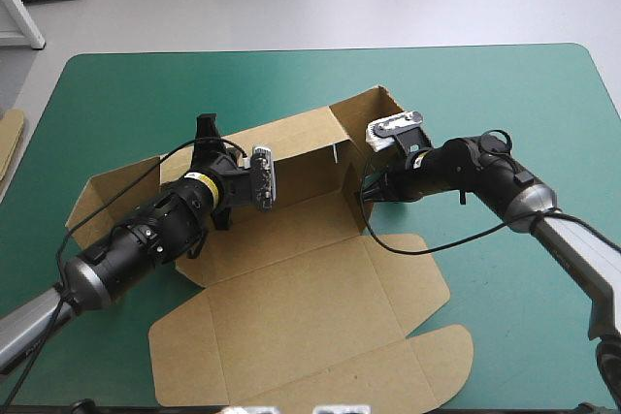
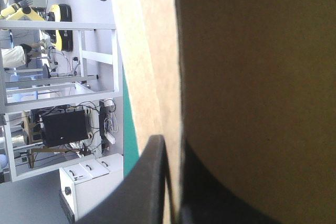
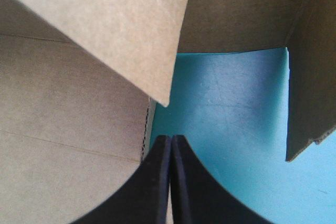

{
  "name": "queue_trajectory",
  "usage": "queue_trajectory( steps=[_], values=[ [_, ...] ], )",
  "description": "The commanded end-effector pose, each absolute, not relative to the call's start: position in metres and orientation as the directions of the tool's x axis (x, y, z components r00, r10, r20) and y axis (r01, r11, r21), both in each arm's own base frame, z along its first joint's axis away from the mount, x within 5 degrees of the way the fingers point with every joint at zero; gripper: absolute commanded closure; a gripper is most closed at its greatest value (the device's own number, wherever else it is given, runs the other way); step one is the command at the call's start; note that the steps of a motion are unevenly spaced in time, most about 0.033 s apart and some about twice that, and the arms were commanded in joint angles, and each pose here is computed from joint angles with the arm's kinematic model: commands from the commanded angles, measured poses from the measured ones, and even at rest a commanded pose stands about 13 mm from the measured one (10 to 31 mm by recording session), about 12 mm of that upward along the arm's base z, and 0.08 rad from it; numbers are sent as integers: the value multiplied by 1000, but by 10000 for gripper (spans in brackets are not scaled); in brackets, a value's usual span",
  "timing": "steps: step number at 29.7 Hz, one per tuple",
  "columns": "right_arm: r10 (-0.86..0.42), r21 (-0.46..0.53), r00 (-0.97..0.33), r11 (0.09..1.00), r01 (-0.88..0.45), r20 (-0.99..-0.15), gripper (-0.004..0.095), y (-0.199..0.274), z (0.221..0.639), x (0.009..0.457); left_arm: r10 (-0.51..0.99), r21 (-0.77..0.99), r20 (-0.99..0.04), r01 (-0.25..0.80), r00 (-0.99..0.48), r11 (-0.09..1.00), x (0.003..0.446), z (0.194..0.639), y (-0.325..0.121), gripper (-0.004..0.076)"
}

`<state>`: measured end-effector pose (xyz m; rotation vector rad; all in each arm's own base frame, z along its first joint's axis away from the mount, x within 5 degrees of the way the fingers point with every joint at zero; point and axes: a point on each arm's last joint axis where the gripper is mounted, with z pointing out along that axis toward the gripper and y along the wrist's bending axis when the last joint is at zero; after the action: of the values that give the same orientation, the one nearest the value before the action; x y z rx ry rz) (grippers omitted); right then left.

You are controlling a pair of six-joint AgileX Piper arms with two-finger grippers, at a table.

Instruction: Fold the box

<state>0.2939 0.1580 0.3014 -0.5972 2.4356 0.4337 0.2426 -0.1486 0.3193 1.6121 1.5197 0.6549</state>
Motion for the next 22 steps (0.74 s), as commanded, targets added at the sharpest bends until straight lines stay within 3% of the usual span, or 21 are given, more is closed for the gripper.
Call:
queue_trajectory(
  steps=[1, 6, 14, 22],
  values=[
    [-269, 157, -654, 842, -516, -707, 907, 158, 339, 294, 975, 813, -189, 576, 120, 87, 239, 321, -150, 733],
    [-256, 127, -615, 851, -509, -746, 907, 158, 371, 302, 975, 806, -189, 585, 113, 89, 240, 318, -150, 732],
    [-272, 126, -615, 842, -524, -740, 908, 175, 411, 341, 976, 806, -187, 585, 112, 87, 240, 318, -150, 732],
    [-206, 199, -627, 835, -513, -752, 908, 164, 443, 380, 976, 807, -187, 585, 113, 87, 240, 318, -150, 733]
  ],
)
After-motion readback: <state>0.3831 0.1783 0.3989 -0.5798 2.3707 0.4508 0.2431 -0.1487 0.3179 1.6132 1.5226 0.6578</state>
